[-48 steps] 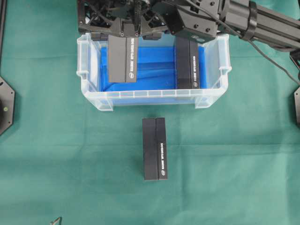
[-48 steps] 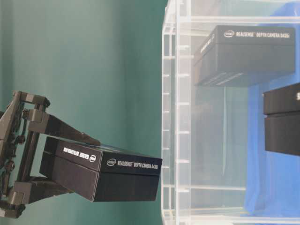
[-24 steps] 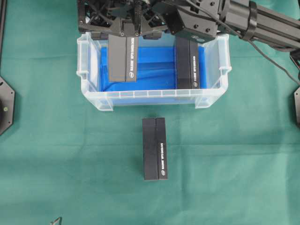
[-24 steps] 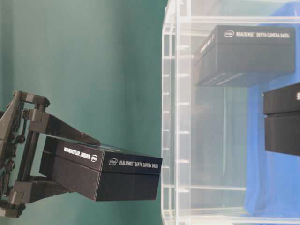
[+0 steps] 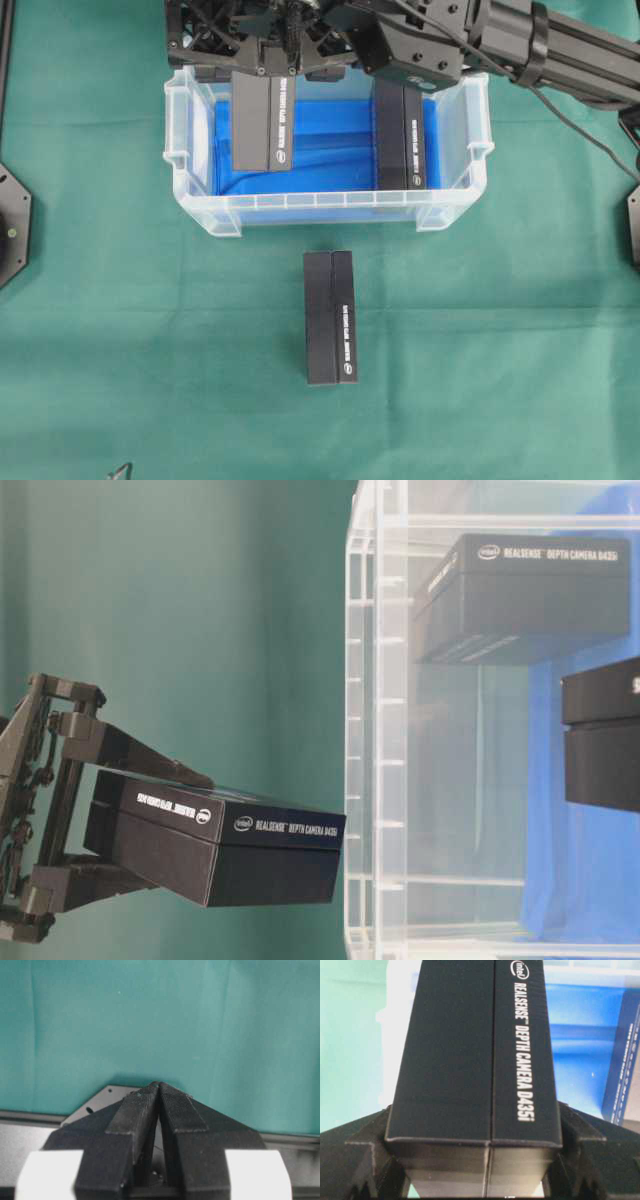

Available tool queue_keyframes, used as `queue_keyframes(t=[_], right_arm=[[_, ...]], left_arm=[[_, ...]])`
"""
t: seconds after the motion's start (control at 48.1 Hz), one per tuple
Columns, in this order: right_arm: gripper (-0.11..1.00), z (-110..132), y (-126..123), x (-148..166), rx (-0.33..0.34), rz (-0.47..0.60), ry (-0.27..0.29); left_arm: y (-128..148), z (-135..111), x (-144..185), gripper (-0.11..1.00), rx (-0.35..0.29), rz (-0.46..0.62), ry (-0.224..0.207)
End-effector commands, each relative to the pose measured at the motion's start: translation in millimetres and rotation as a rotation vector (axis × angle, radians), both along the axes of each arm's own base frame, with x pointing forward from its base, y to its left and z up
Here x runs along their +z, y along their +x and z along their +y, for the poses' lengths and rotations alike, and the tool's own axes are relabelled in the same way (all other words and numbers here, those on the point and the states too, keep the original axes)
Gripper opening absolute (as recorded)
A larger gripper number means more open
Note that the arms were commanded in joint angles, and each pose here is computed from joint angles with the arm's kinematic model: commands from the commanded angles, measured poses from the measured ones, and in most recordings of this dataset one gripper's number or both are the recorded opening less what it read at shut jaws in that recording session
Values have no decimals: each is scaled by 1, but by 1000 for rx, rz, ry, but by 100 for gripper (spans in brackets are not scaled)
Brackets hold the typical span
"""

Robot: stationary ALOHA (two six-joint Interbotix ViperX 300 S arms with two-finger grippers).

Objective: Take the box out of the case with the right arm.
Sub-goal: 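Carry the box forward and lower it onto the cloth left of the first box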

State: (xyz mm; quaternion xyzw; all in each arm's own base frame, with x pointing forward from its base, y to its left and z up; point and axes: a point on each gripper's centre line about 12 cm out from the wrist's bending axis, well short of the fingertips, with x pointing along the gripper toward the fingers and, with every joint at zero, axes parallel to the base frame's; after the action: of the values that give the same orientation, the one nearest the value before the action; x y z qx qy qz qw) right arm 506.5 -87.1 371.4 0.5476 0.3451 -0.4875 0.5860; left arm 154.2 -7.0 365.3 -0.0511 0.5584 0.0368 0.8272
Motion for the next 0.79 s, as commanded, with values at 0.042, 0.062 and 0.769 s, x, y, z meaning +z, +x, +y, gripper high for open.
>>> queue_keyframes(t=[0.042, 0.062, 0.769], right_arm=[[68, 6, -18, 43, 3, -94, -17], [68, 8, -18, 44, 6, -96, -17], [68, 125, -19, 42, 60, -80, 36]], left_arm=[[2, 0, 7, 0, -2, -22, 1], [2, 0, 7, 0, -2, -23, 1], [2, 0, 8, 0, -2, -25, 1]])
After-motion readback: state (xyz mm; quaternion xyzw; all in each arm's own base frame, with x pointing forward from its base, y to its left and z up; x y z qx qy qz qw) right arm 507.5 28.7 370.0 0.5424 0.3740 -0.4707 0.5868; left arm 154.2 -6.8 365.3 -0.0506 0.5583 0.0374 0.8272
